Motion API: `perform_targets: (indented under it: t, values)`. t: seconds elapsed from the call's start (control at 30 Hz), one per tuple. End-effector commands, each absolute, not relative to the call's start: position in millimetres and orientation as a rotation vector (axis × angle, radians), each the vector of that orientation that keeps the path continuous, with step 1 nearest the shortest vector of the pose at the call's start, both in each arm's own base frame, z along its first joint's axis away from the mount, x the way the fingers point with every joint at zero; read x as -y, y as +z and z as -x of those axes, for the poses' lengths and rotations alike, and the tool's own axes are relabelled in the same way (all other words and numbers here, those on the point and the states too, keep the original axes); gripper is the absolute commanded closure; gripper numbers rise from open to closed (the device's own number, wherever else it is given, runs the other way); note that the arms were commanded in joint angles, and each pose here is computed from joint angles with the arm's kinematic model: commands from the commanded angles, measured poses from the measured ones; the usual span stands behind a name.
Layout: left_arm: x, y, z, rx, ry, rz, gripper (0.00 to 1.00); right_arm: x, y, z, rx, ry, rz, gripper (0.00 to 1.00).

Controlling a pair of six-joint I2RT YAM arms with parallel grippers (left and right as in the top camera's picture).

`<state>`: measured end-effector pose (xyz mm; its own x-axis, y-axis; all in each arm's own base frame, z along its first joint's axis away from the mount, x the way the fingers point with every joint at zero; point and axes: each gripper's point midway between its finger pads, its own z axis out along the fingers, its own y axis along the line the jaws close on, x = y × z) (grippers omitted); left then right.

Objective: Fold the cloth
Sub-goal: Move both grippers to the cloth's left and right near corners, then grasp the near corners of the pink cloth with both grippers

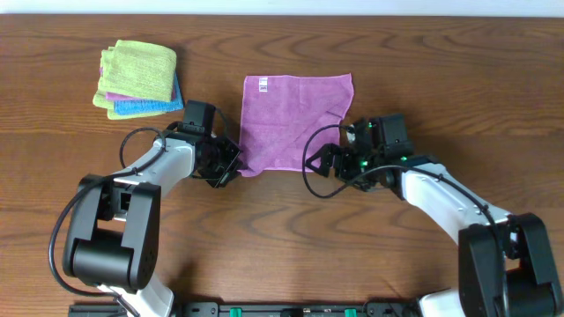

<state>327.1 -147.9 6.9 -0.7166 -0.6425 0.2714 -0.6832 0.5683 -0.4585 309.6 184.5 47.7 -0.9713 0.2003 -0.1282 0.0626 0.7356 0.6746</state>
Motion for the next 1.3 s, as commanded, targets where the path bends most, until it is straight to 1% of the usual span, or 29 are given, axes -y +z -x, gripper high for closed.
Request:
perform_targets:
  t: [0.0, 0.1, 0.23, 0.5, 0.77, 0.83, 0.97, 1.07, 1.2, 1.23, 1.27]
  values:
    - [148.2, 6.9, -331.5, 2.724, 0.838, -1.157, 0.94, -182.7, 39.6, -307.6, -2.767, 0.990, -0.245, 0.01]
    - [148.2, 6.9, -331.5, 2.723, 0.839, -1.157, 0.94, -173.8, 33.2, -310.2, -2.774, 0.903, -0.273, 0.05]
    - [148.2, 6.9, -331.5, 2.724, 0.839, -1.157, 0.94, -164.8, 24.1, -313.8, -2.781, 0.815, -0.300, 0.05]
    - [149.4, 7.6, -331.0, 2.717, 0.847, -1.152, 0.94, -168.7, 5.5, -323.0, -2.780, 0.837, -0.354, 0.09]
    - [151.1, 8.5, -330.5, 2.709, 0.859, -1.146, 0.94, -172.1, 3.4, -328.9, -2.760, 0.855, -0.389, 0.21]
    - [151.9, 9.0, -330.2, 2.704, 0.864, -1.143, 0.94, -174.3, 2.4, -327.9, -2.764, 0.855, -0.380, 0.29]
    - [152.0, 9.0, -330.1, 2.704, 0.865, -1.143, 0.94, -179.3, -0.3, -326.8, -2.767, 0.845, -0.358, 0.36]
    - [152.6, 9.4, -329.9, 2.700, 0.870, -1.140, 0.94, -184.2, -9.9, -326.6, -2.777, 0.846, -0.342, 0.49]
    - [153.1, 9.7, -329.6, 2.698, 0.873, -1.138, 0.94, -180.4, -20.7, -325.8, -2.797, 0.820, -0.361, 0.60]
    - [153.2, 9.7, -329.6, 2.697, 0.873, -1.137, 0.94, -178.2, -21.4, -326.9, -2.795, 0.806, -0.366, 0.64]
    - [153.1, 9.7, -329.6, 2.698, 0.873, -1.138, 0.94, -175.5, -22.0, -328.3, -2.791, 0.789, -0.370, 0.74]
